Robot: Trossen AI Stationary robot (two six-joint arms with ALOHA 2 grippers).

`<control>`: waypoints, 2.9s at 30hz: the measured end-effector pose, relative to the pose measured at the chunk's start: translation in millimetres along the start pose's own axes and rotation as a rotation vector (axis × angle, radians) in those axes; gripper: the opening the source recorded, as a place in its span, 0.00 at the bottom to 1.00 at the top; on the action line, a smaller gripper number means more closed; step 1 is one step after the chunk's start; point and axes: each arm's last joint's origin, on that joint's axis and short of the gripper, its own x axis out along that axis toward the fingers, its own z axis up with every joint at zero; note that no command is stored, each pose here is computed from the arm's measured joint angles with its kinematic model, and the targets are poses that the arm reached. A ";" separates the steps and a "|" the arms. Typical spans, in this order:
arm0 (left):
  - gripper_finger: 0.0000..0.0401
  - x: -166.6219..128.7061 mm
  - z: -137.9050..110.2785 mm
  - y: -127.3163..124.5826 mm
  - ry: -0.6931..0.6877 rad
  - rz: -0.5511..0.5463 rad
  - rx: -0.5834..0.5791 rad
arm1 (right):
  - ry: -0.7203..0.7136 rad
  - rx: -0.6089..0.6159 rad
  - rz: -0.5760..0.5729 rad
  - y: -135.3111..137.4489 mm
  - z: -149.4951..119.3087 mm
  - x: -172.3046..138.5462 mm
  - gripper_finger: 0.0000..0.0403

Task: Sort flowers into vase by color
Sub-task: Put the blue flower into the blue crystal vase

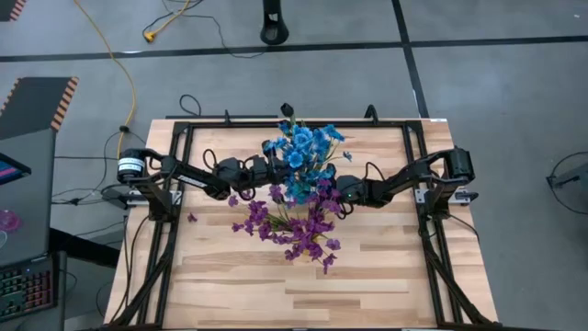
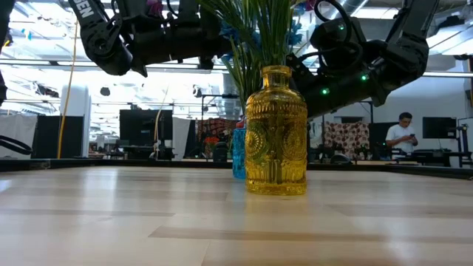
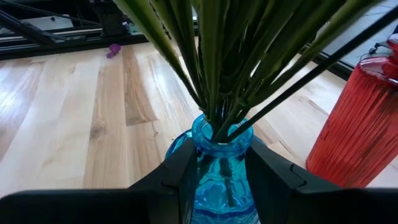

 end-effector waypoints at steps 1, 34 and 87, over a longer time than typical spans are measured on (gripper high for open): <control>0.00 0.0 0.0 -0.5 0.000 0.001 0.000 | 0.000 0.000 0.000 0.0 0.0 0.0 0.37; 0.00 -21.7 86.3 3.1 -0.060 0.056 0.151 | 0.012 -0.004 -0.005 0.0 -0.3 0.0 0.37; 0.00 6.4 -27.9 11.0 -0.085 -0.092 -0.139 | 0.013 -0.003 -0.008 -1.0 -0.3 0.2 0.37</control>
